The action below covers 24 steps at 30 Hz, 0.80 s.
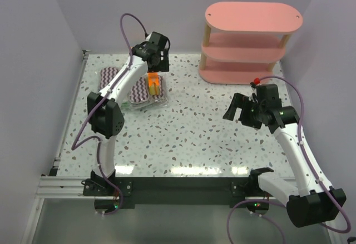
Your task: Place and organize the cleaning sponges onto the shelf
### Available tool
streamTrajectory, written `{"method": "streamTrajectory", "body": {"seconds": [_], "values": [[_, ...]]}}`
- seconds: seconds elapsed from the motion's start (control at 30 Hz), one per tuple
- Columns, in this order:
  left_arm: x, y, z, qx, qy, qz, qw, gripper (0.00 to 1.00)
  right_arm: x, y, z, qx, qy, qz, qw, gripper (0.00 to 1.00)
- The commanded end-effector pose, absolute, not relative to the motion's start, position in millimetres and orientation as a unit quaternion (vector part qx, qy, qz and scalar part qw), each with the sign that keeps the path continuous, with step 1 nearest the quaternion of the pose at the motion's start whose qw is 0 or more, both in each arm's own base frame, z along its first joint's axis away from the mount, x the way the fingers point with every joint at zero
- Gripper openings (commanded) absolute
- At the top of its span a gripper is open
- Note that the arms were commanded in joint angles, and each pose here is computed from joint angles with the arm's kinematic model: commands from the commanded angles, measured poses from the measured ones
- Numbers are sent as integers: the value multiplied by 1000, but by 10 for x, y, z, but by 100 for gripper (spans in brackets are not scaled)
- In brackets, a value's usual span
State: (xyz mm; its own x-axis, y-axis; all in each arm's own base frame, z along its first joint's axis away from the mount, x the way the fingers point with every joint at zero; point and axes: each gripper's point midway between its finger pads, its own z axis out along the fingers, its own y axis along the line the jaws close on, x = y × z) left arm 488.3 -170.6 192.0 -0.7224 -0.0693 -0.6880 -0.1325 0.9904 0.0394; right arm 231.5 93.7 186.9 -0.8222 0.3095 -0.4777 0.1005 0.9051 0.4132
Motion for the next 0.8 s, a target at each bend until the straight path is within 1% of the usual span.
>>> {"method": "streamTrajectory", "body": {"seconds": [0.0,0.13,0.23,0.33,0.37,0.4,0.47,0.53,0.6,0.63,0.67,0.73,0.77], "values": [[4879,-1506,1959,-90,917,78,380,100,2293,914,1839,99,938,180,279,99],[4860,-1554,1694,-79,927,71,361,100,2279,946,1795,97,938,189,273,99],[4832,-1680,1399,-62,941,50,330,100,2293,955,1794,97,938,190,272,99],[4790,-1753,1293,-56,943,23,328,100,2316,946,1822,97,937,188,278,99],[4847,-1825,1318,-53,938,2,343,100,2319,944,1831,98,937,188,279,99],[4807,-1832,1248,-49,939,-3,339,100,2325,944,1822,97,937,187,277,99],[4857,-1932,1314,-36,933,-31,356,100,2322,950,1810,97,937,188,276,99],[4870,-1979,1280,-24,933,-43,356,95,2317,955,1781,98,939,189,271,98],[4882,-2074,1297,-11,933,-67,355,86,2317,966,1770,98,939,191,267,99],[4875,-2100,1325,-9,932,-75,355,84,2315,965,1765,98,940,190,266,99],[4887,-2165,1372,-4,928,-93,360,79,2313,962,1762,99,940,190,266,99],[4879,-2205,1478,0,922,-111,370,73,2315,960,1770,99,939,190,269,98],[4889,-2271,1545,3,917,-131,376,63,2311,959,1767,99,939,190,270,98]]}}
